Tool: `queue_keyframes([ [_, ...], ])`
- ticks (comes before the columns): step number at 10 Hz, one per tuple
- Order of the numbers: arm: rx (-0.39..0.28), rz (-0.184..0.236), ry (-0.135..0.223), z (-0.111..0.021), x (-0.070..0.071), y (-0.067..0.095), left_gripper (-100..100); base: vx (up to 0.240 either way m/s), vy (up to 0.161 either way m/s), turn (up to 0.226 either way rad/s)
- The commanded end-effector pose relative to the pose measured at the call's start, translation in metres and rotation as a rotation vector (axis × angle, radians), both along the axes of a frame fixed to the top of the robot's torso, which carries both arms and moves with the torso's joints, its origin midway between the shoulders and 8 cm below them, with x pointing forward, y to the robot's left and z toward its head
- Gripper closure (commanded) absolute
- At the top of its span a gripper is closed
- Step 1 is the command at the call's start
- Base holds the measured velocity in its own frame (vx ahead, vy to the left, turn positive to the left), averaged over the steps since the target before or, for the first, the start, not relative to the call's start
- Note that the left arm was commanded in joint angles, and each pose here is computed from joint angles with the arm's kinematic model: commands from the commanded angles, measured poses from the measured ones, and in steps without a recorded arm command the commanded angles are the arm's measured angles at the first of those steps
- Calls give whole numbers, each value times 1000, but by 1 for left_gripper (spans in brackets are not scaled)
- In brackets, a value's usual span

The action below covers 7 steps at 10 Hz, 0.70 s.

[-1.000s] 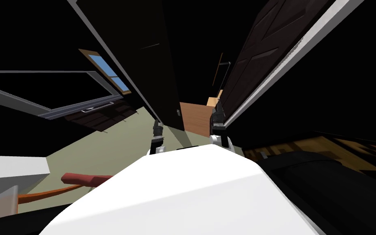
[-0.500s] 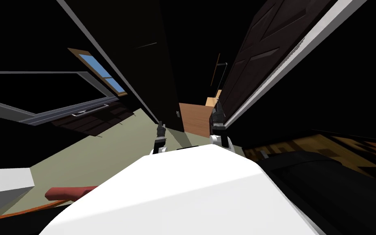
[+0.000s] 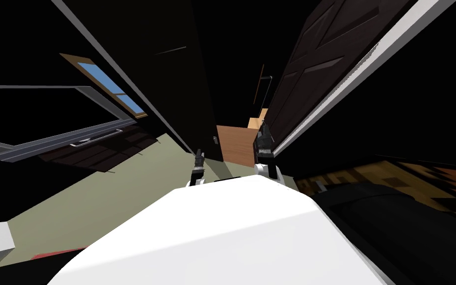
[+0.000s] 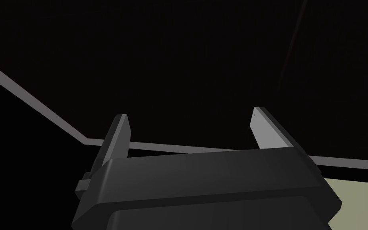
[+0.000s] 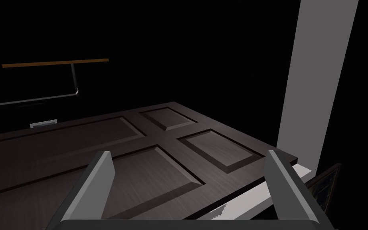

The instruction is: Push the door open

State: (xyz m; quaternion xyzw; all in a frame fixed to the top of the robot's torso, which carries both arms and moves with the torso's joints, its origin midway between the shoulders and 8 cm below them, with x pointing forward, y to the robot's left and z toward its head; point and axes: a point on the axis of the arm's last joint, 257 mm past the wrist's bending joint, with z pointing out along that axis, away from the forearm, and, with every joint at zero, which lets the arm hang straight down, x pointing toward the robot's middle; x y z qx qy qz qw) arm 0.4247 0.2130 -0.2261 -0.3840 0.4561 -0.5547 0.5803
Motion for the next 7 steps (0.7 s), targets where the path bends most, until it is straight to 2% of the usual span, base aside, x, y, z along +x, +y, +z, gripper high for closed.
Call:
queue_keyframes([
  [1,-5,-14,24,-15,-1,-4,-100,92,60,-64],
  [3,-11,-30,53,-32,-2,-12,-100,83,55,-92],
  [4,-11,-30,53,-32,-2,-12,-100,60,32,-14],
  [7,-20,-54,95,-56,-4,-22,-100,65,42,-69],
])
